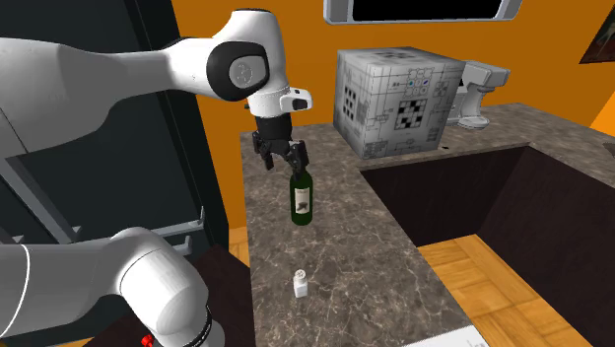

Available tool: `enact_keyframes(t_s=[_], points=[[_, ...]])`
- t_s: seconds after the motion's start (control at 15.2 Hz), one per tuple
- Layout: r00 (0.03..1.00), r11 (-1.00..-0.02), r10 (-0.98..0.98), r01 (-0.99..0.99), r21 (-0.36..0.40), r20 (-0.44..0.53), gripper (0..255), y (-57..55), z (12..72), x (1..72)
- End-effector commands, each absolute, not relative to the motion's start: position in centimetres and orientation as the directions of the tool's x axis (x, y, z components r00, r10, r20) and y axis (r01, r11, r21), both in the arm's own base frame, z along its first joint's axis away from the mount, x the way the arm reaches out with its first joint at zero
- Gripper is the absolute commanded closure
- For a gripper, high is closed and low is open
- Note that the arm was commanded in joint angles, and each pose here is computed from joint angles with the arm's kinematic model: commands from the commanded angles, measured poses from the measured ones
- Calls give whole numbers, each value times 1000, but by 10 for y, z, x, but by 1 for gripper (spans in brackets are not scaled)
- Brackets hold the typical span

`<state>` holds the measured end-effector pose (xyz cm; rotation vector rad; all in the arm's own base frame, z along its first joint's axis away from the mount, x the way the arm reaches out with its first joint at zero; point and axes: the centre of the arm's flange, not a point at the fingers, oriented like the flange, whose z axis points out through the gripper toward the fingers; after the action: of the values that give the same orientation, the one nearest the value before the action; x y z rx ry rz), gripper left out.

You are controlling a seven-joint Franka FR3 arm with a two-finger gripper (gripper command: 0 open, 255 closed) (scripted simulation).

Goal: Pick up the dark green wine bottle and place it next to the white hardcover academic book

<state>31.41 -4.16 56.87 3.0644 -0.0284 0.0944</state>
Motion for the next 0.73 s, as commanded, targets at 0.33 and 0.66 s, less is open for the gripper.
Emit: enact_keyframes(t_s=[0.33, 0.66], points=[[998, -999, 13, 10, 39, 69, 0, -21, 548, 369], [996, -999, 42, 41, 4, 76, 0, 2, 528, 424]])
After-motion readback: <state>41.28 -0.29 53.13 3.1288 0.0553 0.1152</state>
